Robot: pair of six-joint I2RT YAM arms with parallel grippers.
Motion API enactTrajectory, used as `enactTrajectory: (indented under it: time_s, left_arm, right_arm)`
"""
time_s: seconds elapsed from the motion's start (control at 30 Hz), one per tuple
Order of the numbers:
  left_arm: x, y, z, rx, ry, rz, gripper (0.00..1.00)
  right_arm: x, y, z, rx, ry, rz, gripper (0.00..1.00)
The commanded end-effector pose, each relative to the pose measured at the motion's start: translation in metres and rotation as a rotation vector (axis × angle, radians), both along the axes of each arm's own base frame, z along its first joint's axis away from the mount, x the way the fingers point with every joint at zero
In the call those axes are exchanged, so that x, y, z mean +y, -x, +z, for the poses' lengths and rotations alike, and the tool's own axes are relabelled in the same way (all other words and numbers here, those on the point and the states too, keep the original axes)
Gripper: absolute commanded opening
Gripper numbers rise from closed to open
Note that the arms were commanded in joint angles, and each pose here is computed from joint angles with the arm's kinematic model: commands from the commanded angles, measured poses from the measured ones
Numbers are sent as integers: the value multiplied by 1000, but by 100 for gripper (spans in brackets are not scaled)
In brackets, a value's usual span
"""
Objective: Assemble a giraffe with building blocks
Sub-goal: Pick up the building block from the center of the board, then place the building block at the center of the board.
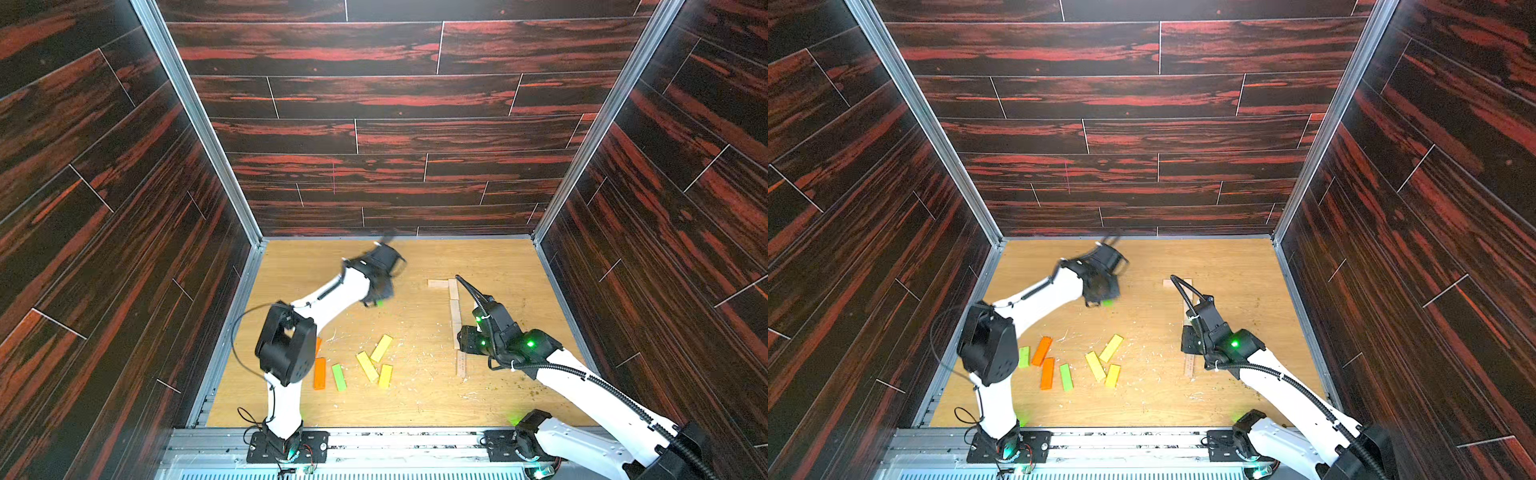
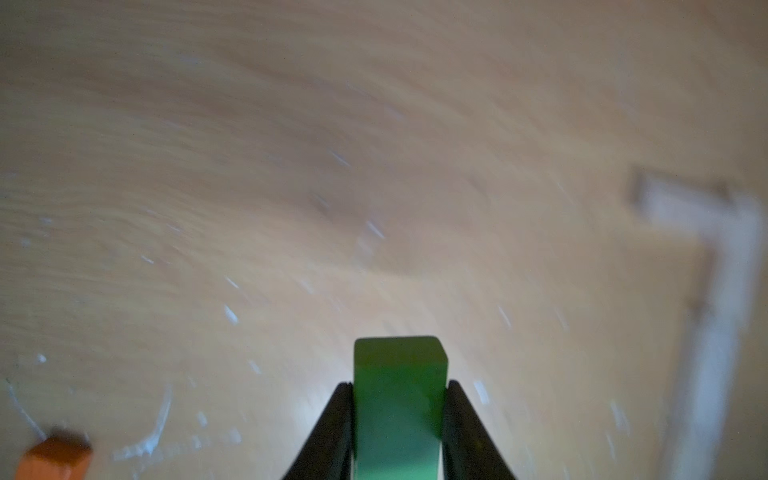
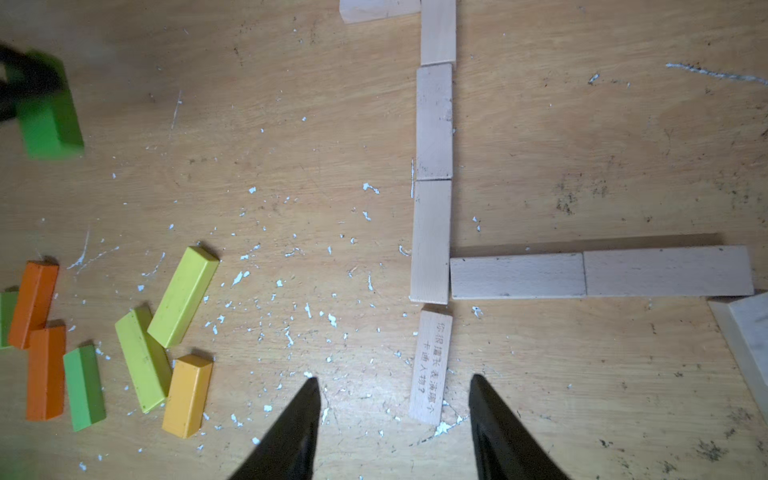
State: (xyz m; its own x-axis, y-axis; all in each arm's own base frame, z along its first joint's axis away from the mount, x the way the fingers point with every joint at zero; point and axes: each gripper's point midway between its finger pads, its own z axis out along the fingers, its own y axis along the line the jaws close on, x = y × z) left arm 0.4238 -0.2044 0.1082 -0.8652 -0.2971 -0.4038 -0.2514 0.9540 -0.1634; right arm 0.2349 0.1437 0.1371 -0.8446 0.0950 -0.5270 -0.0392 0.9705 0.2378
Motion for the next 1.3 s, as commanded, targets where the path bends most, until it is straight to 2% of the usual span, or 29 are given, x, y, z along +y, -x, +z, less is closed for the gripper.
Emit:
enactTrajectory:
  time_s: [0.0, 0.17, 0.3, 0.67, 0.87, 1.03, 1.27]
  left_arm:
    - [21, -18, -21, 16, 119, 219, 15]
    - [52, -49, -53, -3, 287, 523, 10]
    - [71, -57, -75, 56, 309, 707, 8]
    - [82, -60, -91, 69, 324, 970, 10]
    - [77, -65, -94, 76, 357, 1032, 26]
    - [74, -66, -92, 83, 369, 1042, 47]
    - [70, -69, -65, 35, 419, 1008, 71]
  right_arm:
    - [1, 3, -3, 13, -14, 11, 58]
    - [2, 3, -6, 27, -29, 17, 58]
    - [2, 2, -10, 41, -51, 17, 58]
    - [5, -2, -15, 62, -96, 16, 58]
    - [7, -5, -13, 58, -116, 20, 58]
    - [6, -5, -11, 54, -123, 20, 58]
    - [7, -4, -8, 56, -129, 30, 58]
